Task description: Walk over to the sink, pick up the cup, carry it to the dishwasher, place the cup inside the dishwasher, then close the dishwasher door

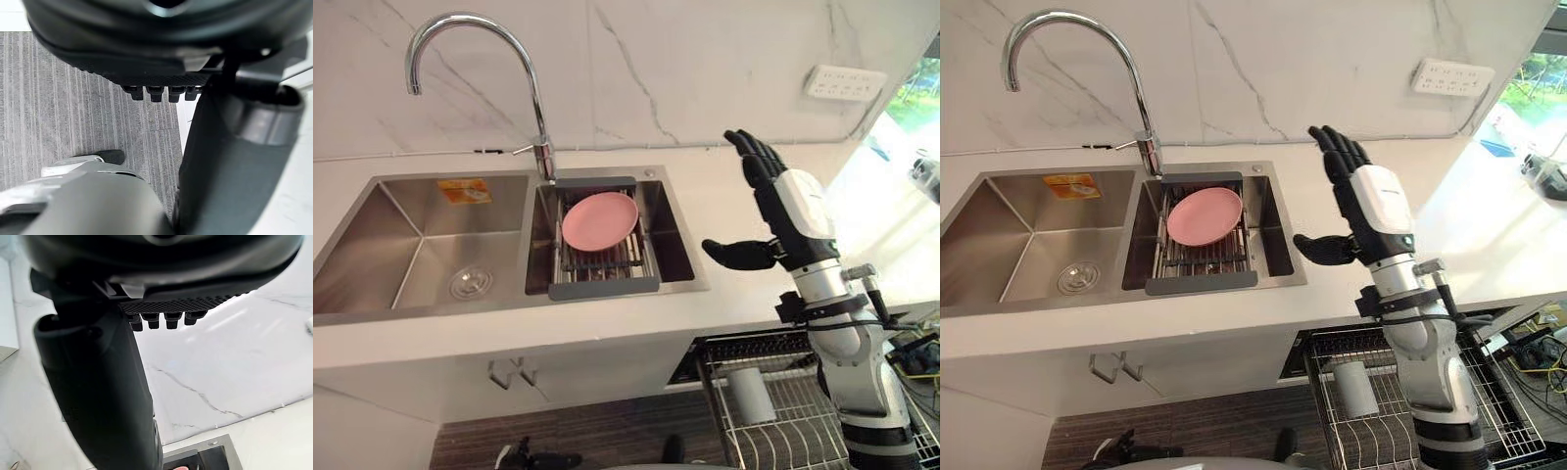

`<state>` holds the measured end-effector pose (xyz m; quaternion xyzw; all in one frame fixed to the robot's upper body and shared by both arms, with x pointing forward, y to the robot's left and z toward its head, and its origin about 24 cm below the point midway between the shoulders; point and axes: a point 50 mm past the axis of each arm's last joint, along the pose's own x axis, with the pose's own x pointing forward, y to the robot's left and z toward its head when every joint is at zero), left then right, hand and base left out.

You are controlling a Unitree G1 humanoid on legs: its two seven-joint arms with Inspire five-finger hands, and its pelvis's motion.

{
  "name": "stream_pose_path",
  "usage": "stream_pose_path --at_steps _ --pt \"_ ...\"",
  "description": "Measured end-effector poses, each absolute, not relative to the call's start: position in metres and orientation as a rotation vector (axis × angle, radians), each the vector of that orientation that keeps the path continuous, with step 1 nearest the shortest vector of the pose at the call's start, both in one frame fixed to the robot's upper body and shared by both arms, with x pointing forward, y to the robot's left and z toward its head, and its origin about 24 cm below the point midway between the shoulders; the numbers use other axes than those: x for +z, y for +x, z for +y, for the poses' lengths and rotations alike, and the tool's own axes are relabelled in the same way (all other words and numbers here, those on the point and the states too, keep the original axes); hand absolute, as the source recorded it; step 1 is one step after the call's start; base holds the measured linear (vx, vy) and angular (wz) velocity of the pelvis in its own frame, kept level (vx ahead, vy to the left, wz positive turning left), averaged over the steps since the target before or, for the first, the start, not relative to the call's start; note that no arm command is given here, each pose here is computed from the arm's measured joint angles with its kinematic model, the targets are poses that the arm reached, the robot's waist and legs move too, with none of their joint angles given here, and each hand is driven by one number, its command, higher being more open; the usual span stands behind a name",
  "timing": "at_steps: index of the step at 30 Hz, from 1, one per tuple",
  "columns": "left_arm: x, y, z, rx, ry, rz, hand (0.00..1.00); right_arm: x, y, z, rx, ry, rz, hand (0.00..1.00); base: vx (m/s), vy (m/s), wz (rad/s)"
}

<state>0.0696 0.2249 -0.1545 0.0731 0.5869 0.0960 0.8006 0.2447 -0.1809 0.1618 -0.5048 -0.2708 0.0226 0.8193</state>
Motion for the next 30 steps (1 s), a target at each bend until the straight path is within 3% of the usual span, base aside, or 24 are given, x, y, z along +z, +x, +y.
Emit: stream_pose_path --at_steps 17,30 --pt "-0.153 0.079 0.225 0.195 0.157 1.255 1.00 0.135 0.284 -0.150 0.210 -1.235 -0.516 1.00 0.00 0.014 0.05" --pt "-0.152 0.082 0.229 0.212 0.163 1.229 1.00 0.114 0.316 -0.147 0.130 -1.255 -0.420 1.00 -0.01 0.013 0.12"
